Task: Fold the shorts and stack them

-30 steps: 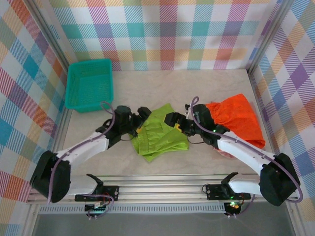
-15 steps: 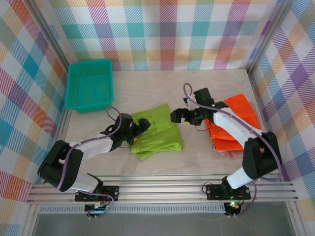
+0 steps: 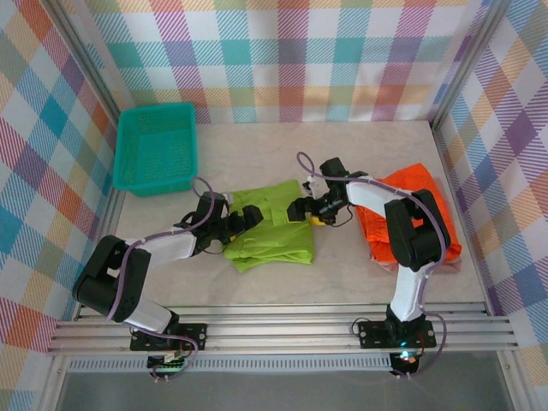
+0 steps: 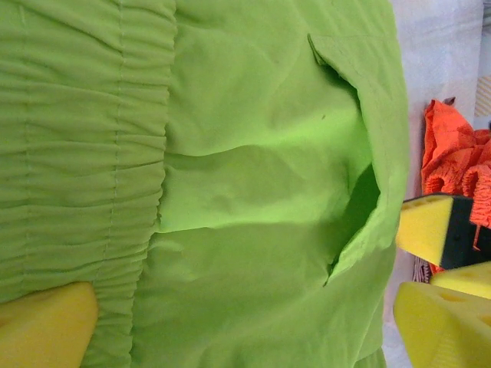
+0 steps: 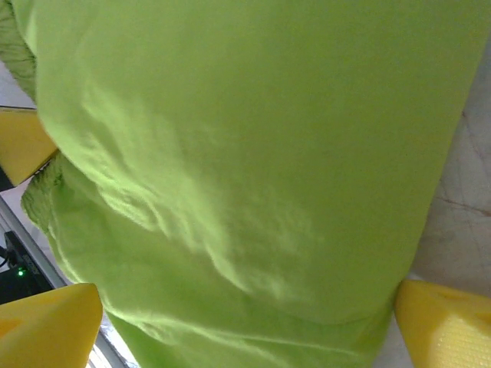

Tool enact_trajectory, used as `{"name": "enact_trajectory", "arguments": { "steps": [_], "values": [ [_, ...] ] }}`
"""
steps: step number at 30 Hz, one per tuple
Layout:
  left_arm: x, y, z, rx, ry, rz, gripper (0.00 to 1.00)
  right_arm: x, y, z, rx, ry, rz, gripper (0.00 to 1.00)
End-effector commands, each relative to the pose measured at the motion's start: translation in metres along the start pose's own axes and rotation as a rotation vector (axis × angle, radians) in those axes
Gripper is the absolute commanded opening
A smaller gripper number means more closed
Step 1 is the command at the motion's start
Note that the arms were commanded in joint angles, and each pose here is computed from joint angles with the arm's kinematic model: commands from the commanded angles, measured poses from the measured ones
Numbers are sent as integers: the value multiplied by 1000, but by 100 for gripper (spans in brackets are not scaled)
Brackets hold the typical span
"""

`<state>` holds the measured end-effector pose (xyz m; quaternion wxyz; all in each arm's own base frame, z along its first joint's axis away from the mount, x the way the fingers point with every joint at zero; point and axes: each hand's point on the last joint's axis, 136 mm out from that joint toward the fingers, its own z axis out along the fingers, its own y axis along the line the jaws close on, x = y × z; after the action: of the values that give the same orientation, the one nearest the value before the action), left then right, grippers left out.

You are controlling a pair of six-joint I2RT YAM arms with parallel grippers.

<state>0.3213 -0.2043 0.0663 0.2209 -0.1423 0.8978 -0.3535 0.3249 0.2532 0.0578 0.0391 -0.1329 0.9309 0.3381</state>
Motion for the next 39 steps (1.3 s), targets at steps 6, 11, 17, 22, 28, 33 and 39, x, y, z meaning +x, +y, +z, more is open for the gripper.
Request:
{"name": "enact_trajectory", "arguments": {
  "steps": [6, 11, 17, 22, 28, 33, 39],
  "values": [
    [53, 74, 3, -232, 172, -73, 100, -12, -1, 9, -43, -36, 35, 93],
    [52, 74, 3, -232, 168, -76, 100, -14, -9, 14, -13, -35, 58, 91],
    [51, 73, 4, -230, 165, -80, 100, -16, -14, 16, 4, -40, 80, 86],
    [50, 73, 5, -229, 166, -85, 100, -12, -10, 33, -7, 1, 98, 74],
    [50, 72, 6, -227, 165, -89, 100, -11, 5, 42, -49, 5, 88, 56],
    [48, 70, 5, -219, 158, -90, 100, -12, 7, 43, -39, 7, 81, 35],
    [36, 54, -5, -175, 98, -79, 100, -15, 13, 30, 6, -25, 36, 4]
  ]
}}
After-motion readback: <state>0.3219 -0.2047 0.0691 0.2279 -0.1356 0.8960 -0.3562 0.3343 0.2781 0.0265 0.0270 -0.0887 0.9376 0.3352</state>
